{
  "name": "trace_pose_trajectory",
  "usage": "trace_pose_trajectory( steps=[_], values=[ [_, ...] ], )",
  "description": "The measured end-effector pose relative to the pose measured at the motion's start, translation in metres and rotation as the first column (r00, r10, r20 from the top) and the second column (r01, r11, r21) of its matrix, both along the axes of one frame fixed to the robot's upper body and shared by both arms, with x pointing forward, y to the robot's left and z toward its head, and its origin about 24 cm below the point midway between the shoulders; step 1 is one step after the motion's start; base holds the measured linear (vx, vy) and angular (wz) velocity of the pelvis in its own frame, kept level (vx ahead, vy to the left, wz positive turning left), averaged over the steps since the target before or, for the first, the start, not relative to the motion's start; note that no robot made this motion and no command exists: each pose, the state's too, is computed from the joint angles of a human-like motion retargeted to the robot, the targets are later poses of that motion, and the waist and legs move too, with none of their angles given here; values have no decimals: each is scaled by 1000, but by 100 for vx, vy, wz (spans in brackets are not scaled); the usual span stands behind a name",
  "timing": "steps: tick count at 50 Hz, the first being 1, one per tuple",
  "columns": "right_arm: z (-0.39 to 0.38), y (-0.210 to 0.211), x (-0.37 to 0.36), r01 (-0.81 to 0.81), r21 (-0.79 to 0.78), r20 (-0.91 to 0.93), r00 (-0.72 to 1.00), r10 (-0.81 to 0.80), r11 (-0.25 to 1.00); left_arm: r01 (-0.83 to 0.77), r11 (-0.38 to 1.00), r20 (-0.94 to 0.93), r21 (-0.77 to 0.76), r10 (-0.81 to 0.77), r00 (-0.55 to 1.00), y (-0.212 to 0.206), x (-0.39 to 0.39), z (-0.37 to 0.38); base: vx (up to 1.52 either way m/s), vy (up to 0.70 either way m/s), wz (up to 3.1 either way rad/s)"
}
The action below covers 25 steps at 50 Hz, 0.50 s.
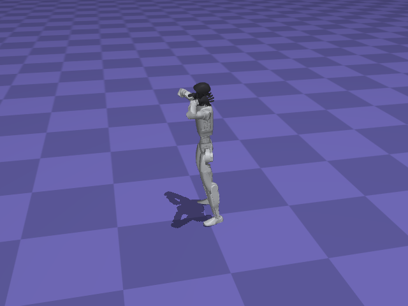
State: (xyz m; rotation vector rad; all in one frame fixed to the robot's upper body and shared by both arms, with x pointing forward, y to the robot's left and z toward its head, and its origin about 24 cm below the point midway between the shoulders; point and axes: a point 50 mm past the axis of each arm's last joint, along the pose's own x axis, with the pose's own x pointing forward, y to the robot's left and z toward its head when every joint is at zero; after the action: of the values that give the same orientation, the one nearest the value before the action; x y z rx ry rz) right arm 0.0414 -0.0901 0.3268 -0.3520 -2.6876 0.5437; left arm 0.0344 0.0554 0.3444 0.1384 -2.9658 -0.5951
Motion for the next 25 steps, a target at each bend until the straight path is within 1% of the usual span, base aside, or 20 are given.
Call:
trace_pose_trajectory(
  steps=[5,12,17,25],
  values=[
    [3,3,-5,23,26,109,994,-26,999,-6,999,-28,-47,5,1000,1,3,2,-1,2,8],
    [4,9,-9,39,-6,194,980,-37,999,-20,1000,-158,-9,19,987,8,11,-4,-1,0,-6],
    [3,11,-6,72,-46,176,982,-63,996,15,1000,-228,9,-13,973,10,12,-6,-3,-4,-37],
    [2,9,0,84,-70,83,993,-78,994,96,993,-253,76,-74,965,8,7,-8,-2,-9,-59]
  ],
)
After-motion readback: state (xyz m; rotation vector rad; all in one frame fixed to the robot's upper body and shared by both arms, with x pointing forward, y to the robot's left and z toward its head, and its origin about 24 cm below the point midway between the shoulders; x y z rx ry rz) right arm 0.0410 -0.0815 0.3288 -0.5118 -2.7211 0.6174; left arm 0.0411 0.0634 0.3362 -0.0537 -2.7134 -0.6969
